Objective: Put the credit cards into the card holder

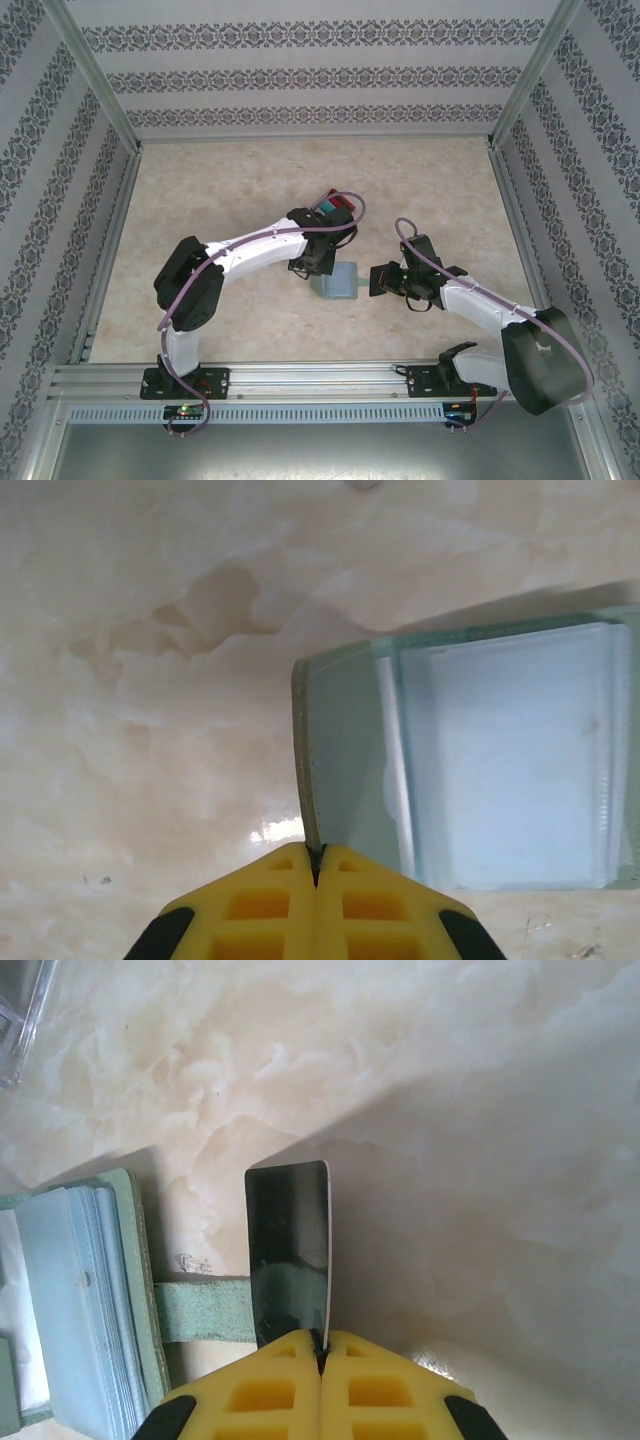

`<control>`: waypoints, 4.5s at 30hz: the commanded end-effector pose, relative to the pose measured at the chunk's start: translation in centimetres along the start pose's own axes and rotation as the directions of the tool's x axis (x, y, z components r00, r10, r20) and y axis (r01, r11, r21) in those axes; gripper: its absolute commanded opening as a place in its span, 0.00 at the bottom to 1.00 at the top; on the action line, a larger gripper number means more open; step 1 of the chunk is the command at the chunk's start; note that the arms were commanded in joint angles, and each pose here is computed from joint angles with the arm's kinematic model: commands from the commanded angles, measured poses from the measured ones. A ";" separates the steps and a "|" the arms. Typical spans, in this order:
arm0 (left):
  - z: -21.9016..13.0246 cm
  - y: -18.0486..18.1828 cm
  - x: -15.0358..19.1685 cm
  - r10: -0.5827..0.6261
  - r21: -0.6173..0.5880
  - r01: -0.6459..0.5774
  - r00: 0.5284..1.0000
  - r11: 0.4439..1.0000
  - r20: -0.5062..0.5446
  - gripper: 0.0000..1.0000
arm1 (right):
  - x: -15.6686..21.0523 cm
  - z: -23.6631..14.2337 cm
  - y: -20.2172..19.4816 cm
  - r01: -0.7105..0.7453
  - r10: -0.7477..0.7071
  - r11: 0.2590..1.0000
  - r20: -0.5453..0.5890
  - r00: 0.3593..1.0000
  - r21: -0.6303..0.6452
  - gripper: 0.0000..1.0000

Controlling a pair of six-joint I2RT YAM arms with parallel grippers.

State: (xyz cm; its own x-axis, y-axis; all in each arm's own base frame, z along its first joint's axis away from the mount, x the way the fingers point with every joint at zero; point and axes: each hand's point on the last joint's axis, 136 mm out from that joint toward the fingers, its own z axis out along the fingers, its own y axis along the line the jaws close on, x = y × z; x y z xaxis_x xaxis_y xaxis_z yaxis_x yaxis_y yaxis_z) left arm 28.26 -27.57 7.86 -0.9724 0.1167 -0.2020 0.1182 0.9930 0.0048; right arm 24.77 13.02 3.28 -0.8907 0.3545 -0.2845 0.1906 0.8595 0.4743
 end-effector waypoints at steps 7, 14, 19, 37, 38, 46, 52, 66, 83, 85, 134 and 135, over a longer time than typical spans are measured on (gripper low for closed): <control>1.7 -1.6 0.3 -0.160 0.319 0.160 0.987 0.934 -0.027 0.00 | -1.7 -2.2 2.7 0.057 -0.053 0.995 0.056 0.997 -0.082 0.03; 1.5 -1.1 -0.1 -0.198 0.312 0.191 0.980 0.931 -0.009 0.00 | -3.0 -4.5 4.7 0.121 -0.101 0.984 0.154 0.983 -0.130 0.04; 1.3 -1.1 0.1 -0.209 0.322 0.202 0.978 0.925 -0.011 0.00 | -2.6 -4.6 6.0 0.168 -0.146 0.973 0.144 0.979 -0.158 0.03; 1.5 -1.0 0.4 -0.232 0.330 0.226 0.972 0.916 -0.022 0.00 | -0.9 -0.8 5.6 0.173 -0.168 0.978 0.051 0.984 -0.119 0.02; 1.5 -1.0 0.5 -0.233 0.328 0.227 0.972 0.917 -0.023 0.00 | -0.9 -0.8 5.8 0.172 -0.166 0.977 0.051 0.985 -0.129 0.02; 1.5 -1.1 0.4 -0.235 0.331 0.229 0.972 0.915 -0.023 0.00 | -1.0 -1.5 7.3 0.172 -0.165 0.968 0.056 0.985 -0.183 0.03; 1.6 -1.6 0.4 -0.256 0.368 0.249 0.966 0.896 -0.031 0.00 | 0.0 -1.1 9.6 0.177 -0.179 0.954 0.016 0.984 -0.241 0.03; 1.8 -1.1 0.6 -0.335 0.396 0.313 0.942 0.863 -0.015 0.05 | 2.0 1.9 10.4 0.155 -0.166 0.961 -0.026 0.986 -0.229 0.04; 2.0 0.0 1.5 -0.317 0.362 0.296 0.948 0.884 -0.001 0.25 | 2.0 1.2 12.1 0.158 -0.178 0.939 -0.037 0.983 -0.306 0.06; 2.5 -0.4 1.7 -0.311 0.364 0.297 0.950 0.883 -0.021 0.14 | 1.9 1.0 12.5 0.134 -0.152 0.934 -0.027 0.988 -0.330 0.07; 4.8 0.1 2.2 -0.297 0.281 0.302 0.953 0.911 -0.063 0.30 | 2.3 1.8 9.3 0.115 -0.147 0.938 -0.074 0.986 -0.328 0.06; 4.8 0.1 2.2 -0.298 0.282 0.304 0.952 0.910 -0.064 0.30 | 2.4 1.9 9.2 0.115 -0.147 0.939 -0.074 0.986 -0.323 0.06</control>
State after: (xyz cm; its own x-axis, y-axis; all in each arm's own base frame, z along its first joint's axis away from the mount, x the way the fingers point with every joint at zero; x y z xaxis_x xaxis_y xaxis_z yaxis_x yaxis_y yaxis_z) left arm 27.03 -27.76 2.70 -0.9717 -0.1980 -0.1289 -0.1396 0.9214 -0.3627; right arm 25.63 22.22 5.55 -0.9324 0.2325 -0.2766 -0.0167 0.7370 0.6757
